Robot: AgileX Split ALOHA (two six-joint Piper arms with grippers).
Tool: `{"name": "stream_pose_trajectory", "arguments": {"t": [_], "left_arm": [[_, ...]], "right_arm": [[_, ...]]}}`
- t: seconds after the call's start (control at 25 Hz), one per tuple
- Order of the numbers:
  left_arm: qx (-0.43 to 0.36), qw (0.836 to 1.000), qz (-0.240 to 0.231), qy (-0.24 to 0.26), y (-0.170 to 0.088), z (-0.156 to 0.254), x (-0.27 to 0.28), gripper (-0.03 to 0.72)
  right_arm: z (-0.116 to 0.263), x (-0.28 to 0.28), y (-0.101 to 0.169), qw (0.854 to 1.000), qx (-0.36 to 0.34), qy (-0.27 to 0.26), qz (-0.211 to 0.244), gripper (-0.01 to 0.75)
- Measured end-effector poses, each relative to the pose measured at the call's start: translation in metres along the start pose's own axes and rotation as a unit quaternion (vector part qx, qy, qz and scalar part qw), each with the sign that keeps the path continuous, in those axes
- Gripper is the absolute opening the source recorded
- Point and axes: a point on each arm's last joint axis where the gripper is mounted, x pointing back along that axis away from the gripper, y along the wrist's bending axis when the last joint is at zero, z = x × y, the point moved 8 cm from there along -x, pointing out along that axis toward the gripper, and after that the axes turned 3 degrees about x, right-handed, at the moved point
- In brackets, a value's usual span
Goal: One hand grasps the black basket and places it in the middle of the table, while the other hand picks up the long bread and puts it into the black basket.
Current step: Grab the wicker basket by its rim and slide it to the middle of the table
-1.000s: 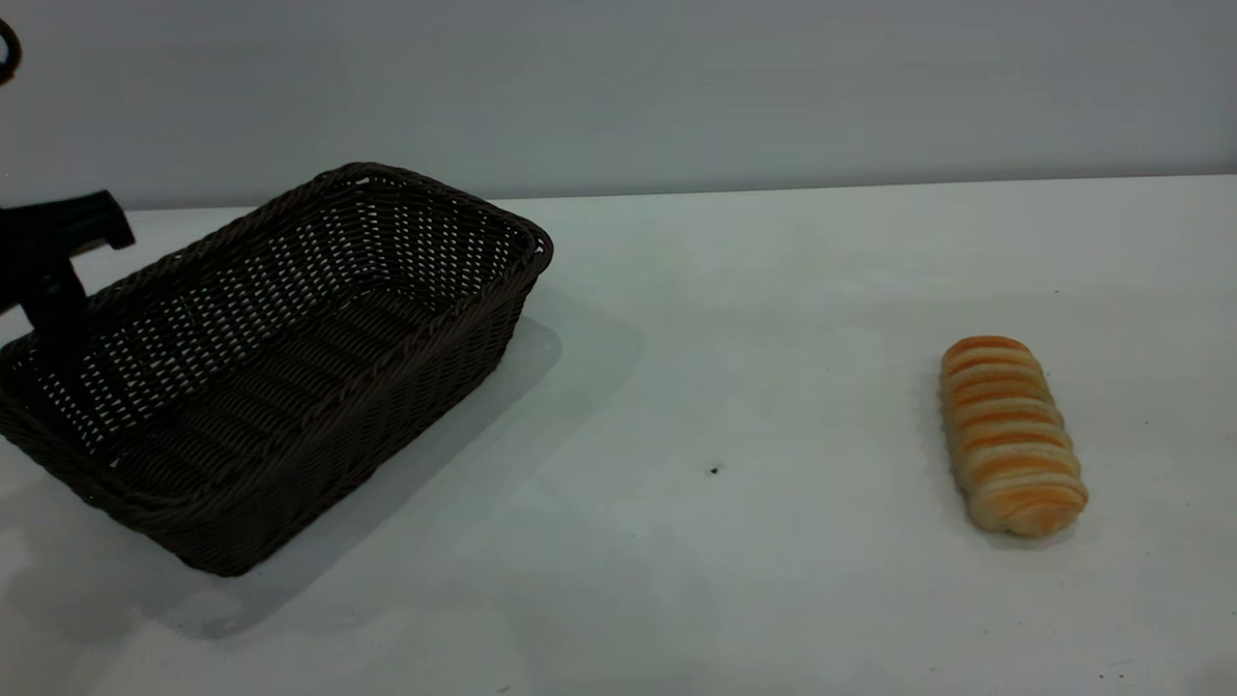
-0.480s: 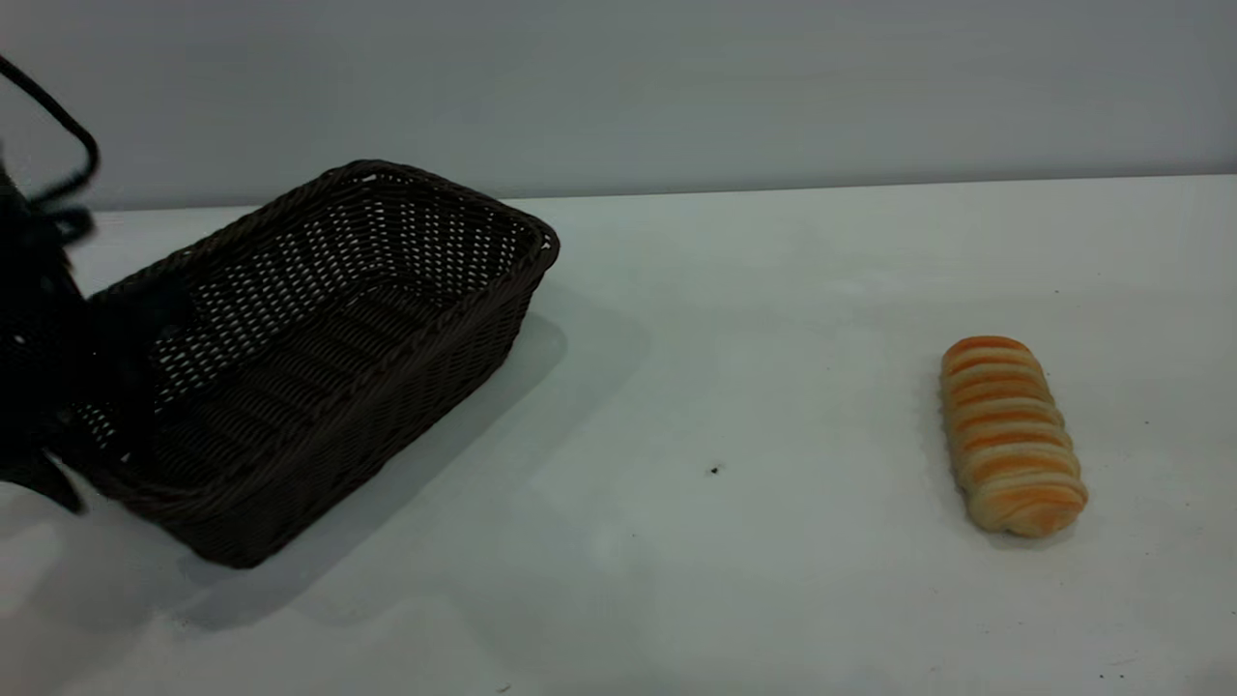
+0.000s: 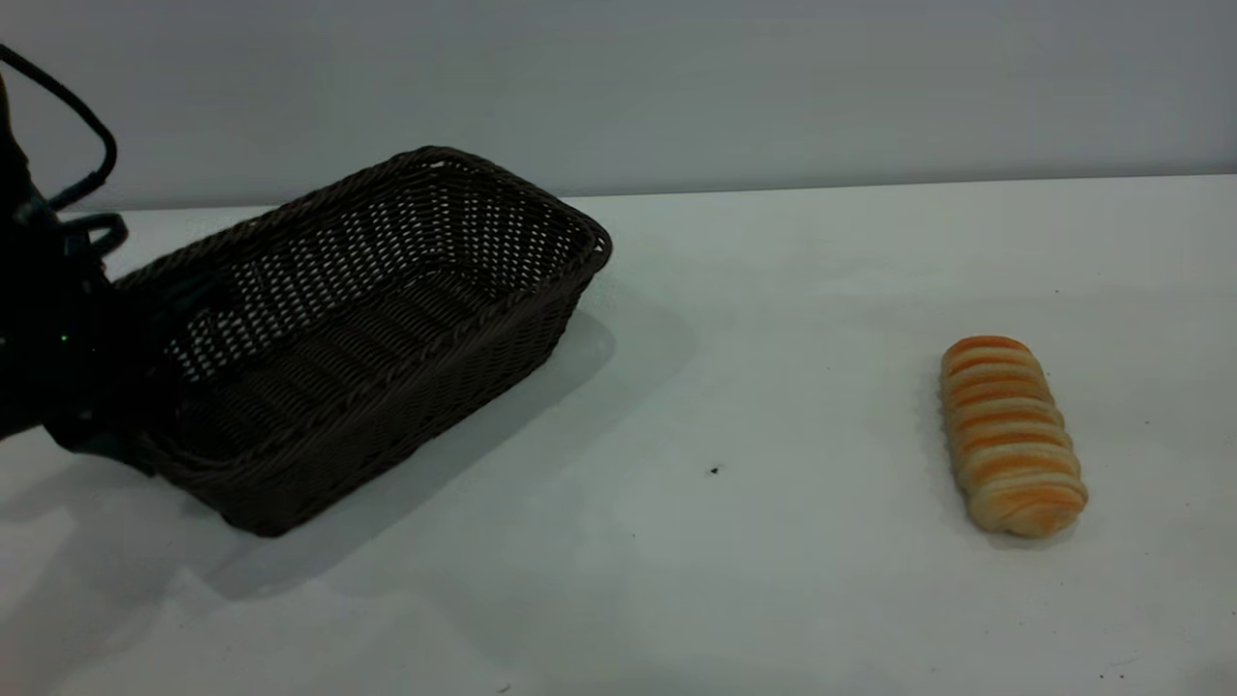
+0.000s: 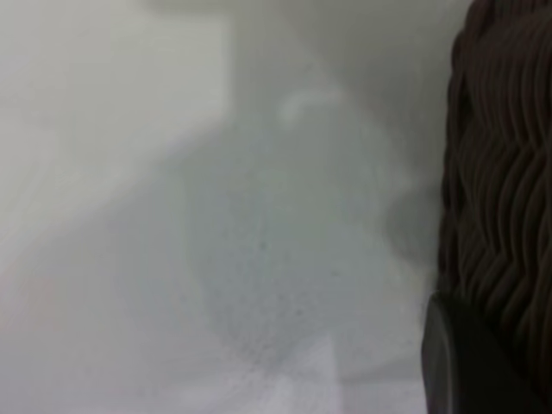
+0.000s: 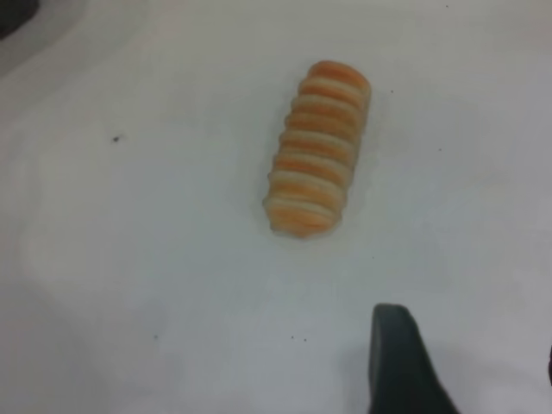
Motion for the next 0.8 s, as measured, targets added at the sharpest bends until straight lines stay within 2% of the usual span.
{"name": "stream_pose_trajectory", "arguments": {"t": [0.16, 0.28, 0.4, 0.52, 0.64, 0.8], "left_arm": [[-0.084, 0.996, 0.01, -0.006, -0.011, -0.007, 0.01, 0.146], [-0.164, 0.986, 0.022, -0.001, -0.024, -0.01, 0.014, 0.146], [-0.247, 0.968, 0.051, 0.012, -0.044, -0.011, 0.02, 0.142], [-0.326, 0.94, 0.091, 0.037, -0.067, -0.008, 0.021, 0.142], [-0.337, 0.931, 0.125, 0.065, -0.087, -0.002, 0.01, 0.142], [-0.329, 0.933, 0.12, 0.086, -0.085, 0.004, -0.014, 0.141]], "right_arm": [[0.0, 0.0, 0.0, 1.0, 0.001, 0.0, 0.0, 0.392], [0.0, 0.0, 0.0, 1.0, 0.002, 0.001, 0.001, 0.392], [0.0, 0.0, 0.0, 1.0, 0.002, 0.001, 0.001, 0.392], [0.0, 0.0, 0.0, 1.0, 0.002, 0.001, 0.001, 0.392], [0.001, 0.0, 0.0, 1.0, 0.002, 0.002, 0.001, 0.392], [0.001, 0.0, 0.0, 1.0, 0.002, 0.004, 0.0, 0.392]]}}
